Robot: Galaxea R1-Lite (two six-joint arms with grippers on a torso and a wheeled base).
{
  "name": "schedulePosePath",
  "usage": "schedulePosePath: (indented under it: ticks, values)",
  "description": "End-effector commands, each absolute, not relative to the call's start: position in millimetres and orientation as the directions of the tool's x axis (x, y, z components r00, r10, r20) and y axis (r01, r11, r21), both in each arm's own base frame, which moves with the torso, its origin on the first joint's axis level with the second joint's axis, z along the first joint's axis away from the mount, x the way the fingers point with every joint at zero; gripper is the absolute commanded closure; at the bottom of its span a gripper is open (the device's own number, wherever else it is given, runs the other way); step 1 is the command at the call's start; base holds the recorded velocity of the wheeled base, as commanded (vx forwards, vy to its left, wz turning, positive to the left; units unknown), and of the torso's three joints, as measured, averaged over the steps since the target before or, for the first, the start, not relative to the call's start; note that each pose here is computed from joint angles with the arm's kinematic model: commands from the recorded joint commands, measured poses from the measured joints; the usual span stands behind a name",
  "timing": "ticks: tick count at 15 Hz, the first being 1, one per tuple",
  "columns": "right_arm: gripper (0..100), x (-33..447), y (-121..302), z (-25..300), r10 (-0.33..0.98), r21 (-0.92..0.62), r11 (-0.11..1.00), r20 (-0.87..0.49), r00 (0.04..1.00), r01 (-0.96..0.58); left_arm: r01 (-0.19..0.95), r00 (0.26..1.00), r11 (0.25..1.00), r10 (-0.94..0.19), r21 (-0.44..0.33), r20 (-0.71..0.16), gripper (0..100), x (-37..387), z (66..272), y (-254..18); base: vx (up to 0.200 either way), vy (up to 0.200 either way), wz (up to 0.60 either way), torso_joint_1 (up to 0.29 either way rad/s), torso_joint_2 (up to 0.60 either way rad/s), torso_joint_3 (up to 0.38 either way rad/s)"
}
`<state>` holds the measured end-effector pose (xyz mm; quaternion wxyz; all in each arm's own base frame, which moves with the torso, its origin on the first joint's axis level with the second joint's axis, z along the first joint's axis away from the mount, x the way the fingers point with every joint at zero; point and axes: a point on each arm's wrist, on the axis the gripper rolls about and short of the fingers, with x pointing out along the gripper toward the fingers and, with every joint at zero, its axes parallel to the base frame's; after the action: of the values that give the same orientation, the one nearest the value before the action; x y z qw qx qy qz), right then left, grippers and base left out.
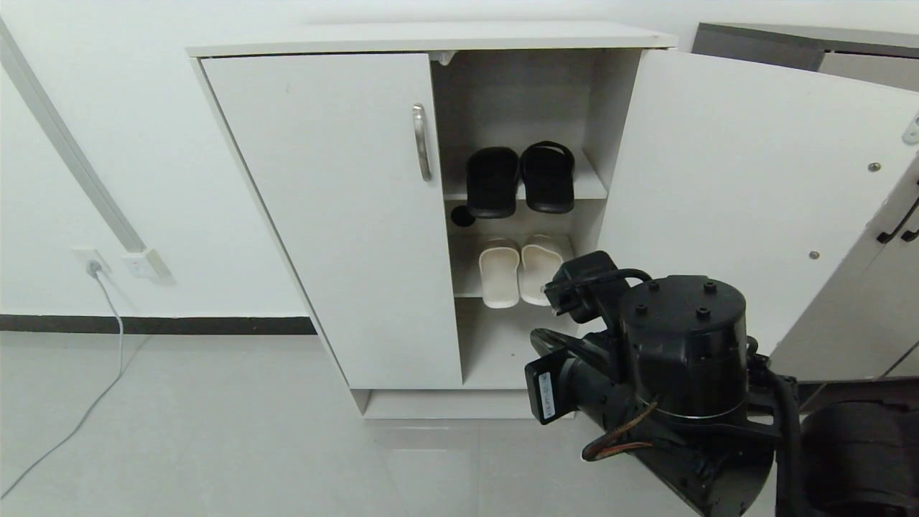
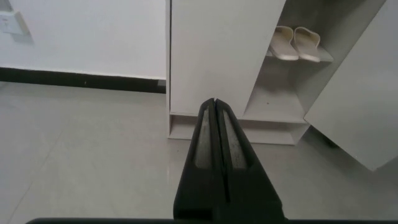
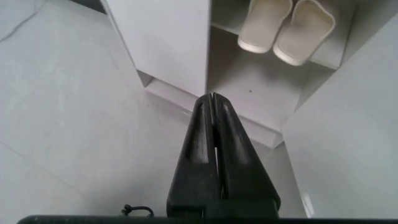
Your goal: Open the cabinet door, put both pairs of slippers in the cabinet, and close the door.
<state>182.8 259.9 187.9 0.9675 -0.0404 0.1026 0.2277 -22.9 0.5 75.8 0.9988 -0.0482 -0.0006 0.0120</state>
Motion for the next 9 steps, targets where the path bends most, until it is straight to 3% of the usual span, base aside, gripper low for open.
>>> schedulePosePath:
  ticks: [1,9]
  values:
    - [100,183.7,261.0,182.1,0.428,-0.041,0.893,-0.233,0.873,-0.449,-0.024,1.0,0.995,0.025,-0.096,0.0,100,-22.9,75.7,0.5,0.0,0.0,0.0,0.0,0.0,0.0]
    - [100,186.1,260.4,179.3,0.425,-0.043,0.893,-0.241,0.872,-0.447,-0.024,1.0,0.995,0.025,-0.096,0.0,100,-22.9,75.7,0.5,0.0,0.0,0.0,0.0,0.0,0.0]
